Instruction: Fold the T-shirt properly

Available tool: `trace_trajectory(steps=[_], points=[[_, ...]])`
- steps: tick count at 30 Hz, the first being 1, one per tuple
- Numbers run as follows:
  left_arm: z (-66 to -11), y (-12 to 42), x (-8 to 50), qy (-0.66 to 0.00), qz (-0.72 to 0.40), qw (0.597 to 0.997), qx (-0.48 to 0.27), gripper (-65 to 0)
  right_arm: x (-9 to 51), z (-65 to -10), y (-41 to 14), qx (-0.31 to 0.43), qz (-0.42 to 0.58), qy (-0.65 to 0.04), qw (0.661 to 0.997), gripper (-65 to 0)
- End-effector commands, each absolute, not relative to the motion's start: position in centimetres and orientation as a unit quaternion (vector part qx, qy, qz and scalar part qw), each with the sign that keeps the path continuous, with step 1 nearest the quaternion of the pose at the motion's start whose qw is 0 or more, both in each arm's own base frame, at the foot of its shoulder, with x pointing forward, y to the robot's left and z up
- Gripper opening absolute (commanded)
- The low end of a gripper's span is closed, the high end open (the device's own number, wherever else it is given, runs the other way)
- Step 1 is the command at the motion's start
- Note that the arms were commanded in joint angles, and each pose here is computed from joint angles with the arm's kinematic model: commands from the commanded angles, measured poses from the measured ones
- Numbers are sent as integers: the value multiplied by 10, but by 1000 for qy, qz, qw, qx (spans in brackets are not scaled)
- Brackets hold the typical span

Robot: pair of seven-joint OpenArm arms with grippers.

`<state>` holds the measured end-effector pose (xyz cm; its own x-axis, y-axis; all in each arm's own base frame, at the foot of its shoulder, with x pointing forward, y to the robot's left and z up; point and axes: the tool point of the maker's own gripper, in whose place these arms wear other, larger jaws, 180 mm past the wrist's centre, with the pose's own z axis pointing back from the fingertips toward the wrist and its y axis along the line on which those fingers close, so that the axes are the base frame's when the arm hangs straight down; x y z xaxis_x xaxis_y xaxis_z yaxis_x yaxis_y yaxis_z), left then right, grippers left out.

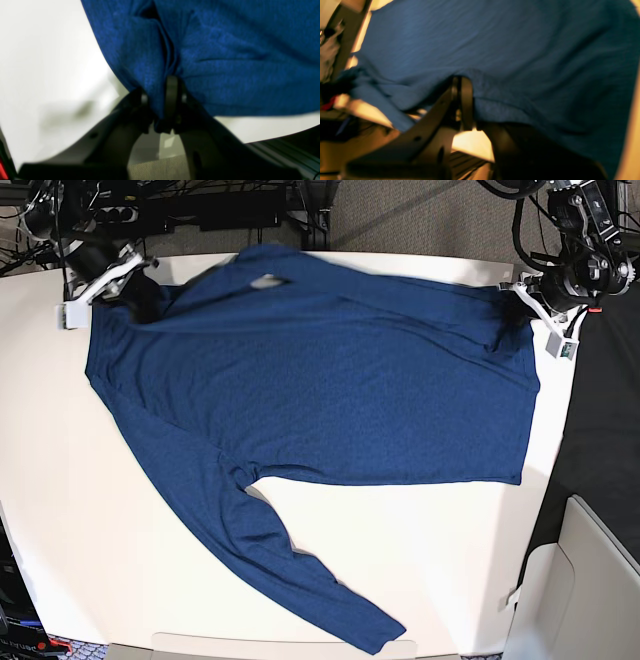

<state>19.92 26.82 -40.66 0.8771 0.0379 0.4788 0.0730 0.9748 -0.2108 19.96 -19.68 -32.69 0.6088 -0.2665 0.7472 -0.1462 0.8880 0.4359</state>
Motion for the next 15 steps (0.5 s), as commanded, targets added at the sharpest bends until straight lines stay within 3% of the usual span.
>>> trace_trajectory(steps=[1, 15], points=[[-399, 274, 206, -260, -15, 960, -104, -588, 207, -316, -205, 230, -38, -466, 854, -643], [-399, 274, 206, -263, -15, 959, -104, -588, 259, -355, -219, 265, -114, -460, 840, -643]])
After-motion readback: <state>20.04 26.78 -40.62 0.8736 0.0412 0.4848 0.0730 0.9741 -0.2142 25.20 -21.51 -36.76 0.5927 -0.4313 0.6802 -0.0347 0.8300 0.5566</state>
